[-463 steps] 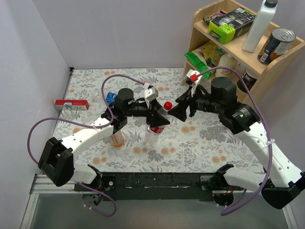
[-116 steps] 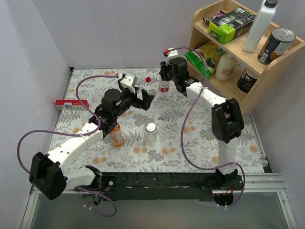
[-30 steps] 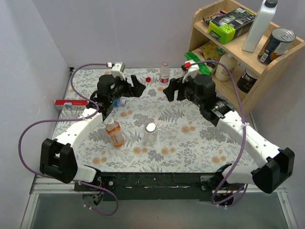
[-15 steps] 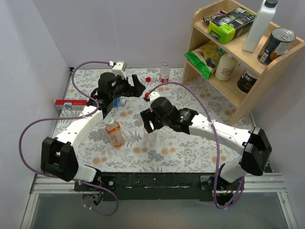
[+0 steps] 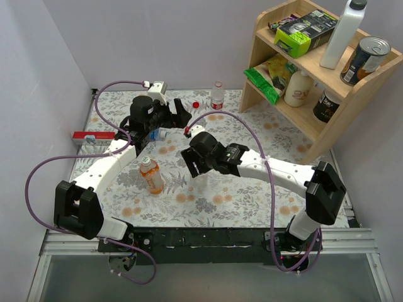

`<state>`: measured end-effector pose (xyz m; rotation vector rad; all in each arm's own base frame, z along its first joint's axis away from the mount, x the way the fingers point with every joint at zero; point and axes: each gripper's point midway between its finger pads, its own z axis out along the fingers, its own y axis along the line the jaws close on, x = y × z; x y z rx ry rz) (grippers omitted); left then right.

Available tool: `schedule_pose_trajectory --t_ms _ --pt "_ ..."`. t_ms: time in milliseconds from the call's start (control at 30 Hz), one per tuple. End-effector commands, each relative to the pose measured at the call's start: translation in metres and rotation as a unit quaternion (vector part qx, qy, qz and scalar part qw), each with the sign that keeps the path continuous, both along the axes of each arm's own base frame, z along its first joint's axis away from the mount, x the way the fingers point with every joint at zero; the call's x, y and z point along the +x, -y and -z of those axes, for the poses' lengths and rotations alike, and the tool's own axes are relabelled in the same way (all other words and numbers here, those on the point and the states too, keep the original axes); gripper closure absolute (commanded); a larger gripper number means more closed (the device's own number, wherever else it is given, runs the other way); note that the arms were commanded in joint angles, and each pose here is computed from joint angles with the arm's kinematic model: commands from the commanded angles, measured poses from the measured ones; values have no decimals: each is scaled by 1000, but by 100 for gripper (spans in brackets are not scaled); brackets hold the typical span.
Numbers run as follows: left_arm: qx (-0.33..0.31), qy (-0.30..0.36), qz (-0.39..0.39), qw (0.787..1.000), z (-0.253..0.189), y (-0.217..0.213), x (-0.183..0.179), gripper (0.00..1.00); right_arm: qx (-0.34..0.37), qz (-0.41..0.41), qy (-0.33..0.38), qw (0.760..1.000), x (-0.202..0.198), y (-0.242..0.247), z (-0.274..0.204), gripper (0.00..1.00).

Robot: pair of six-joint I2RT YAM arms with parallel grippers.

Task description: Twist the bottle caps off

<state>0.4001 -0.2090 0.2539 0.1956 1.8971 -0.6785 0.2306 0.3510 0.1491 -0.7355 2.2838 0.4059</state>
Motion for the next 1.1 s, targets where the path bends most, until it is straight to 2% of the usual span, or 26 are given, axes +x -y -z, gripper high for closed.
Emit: schedule_pose_trajectory --t_ms 0,133,233,267,333,467,600,733,800,833,1000,1067 --pt "-2 25 -2 1000 -22 -1 1 2 -2 11 4 1000 5 -4 -6 21" --pt "-5 25 -1 1000 -23 0 0 2 -2 11 9 1000 8 -6 -5 25" --pt "-5 24 0 1000 -23 0 0 2 -10 11 6 1000 9 -6 -3 32" --pt "-4 25 1 1000 -22 0 0 2 -11 10 5 1000 9 -7 -2 39" --pt "-4 25 4 1000 -23 1 -1 2 -19 11 1 1000 8 -5 2 43" --pt "-6 28 9 1000 -25 2 -2 2 -38 26 3 999 9 10 1 59" --pt "-14 30 32 999 -28 8 -7 2 -13 39 14 999 11 31 -21 65" --pt "-34 33 102 994 -33 27 -25 2 25 49 6 998 13 66 -29 68" --pt "-55 47 169 983 -41 44 -42 2 63 72 20 995 28 89 -48 69" --pt "-63 49 191 978 -43 49 -48 2 79 57 14 995 27 93 -52 69" --pt "-98 61 353 929 -48 78 -100 2 132 74 10 988 51 145 -70 69" --pt "-84 72 396 912 -41 93 -117 2 155 65 9 986 54 153 -82 69"
